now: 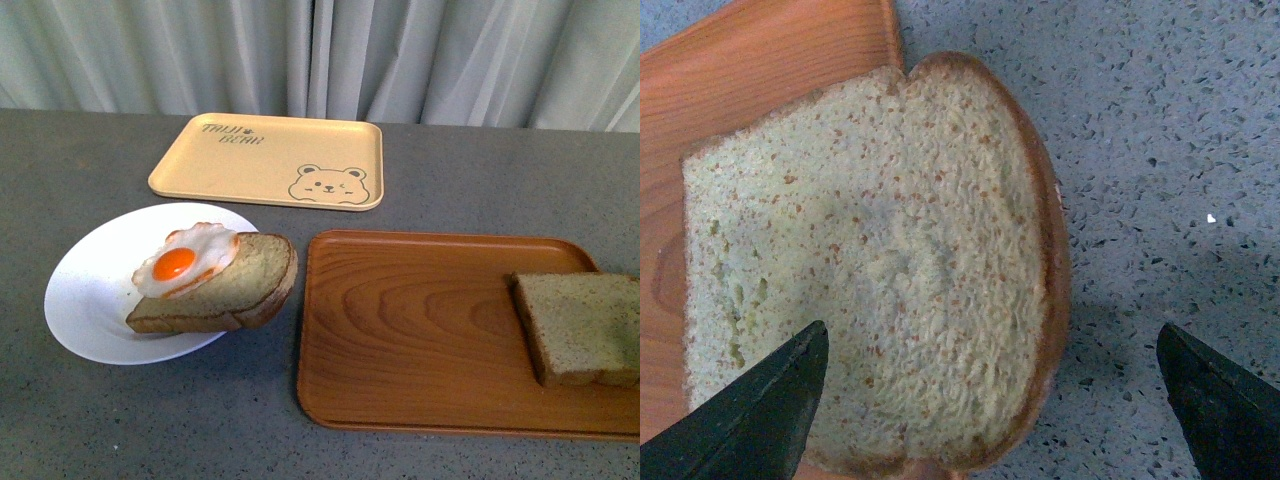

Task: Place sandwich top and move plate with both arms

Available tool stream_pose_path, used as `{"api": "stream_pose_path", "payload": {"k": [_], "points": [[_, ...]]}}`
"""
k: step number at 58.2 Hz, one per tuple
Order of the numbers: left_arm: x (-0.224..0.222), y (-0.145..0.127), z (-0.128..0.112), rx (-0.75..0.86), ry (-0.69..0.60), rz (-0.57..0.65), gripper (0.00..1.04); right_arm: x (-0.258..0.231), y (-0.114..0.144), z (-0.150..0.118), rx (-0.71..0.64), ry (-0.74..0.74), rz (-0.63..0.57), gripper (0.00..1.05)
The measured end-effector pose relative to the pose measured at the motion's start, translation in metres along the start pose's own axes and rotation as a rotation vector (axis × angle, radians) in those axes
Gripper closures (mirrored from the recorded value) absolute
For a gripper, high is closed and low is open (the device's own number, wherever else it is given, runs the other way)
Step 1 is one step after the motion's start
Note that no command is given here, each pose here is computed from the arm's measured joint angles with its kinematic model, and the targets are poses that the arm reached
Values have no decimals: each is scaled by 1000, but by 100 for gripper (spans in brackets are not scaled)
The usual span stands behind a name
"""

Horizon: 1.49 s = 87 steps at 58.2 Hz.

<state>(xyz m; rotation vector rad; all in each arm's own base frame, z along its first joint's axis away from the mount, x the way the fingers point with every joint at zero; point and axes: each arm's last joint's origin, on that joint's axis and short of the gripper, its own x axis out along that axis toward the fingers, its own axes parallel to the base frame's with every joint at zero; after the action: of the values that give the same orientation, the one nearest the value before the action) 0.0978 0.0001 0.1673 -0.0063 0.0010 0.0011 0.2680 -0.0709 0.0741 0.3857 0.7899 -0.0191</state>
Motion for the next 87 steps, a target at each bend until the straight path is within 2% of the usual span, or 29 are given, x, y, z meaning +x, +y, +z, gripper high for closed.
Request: {"api": "stream_pose_path", "payload": {"k": [17, 33, 46, 56, 61, 69, 77, 81, 87], "points": [[0, 0, 0, 0, 0, 0, 9, 3, 4, 0, 5, 5, 11, 62], [0, 0, 0, 0, 0, 0, 9, -6, 8, 8, 12, -29, 31, 100], [0, 0, 0, 0, 0, 0, 9, -38, 24, 33, 33, -118, 105, 102], [0, 0, 0, 0, 0, 0, 9, -62, 72, 67, -15, -242, 244, 102], [0, 0, 0, 0, 0, 0, 9, -65, 107, 81, -44, -285, 323, 102], [0, 0, 0, 0, 0, 0, 9, -54, 163, 91, -64, -301, 451, 102], [0, 0, 0, 0, 0, 0, 9, -29, 220, 83, -82, -270, 534, 102], [0, 0, 0, 0, 0, 0, 9, -13, 253, 68, -97, -231, 571, 102], [0, 0, 0, 0, 0, 0, 9, 4, 285, 43, -117, -168, 611, 102]]}}
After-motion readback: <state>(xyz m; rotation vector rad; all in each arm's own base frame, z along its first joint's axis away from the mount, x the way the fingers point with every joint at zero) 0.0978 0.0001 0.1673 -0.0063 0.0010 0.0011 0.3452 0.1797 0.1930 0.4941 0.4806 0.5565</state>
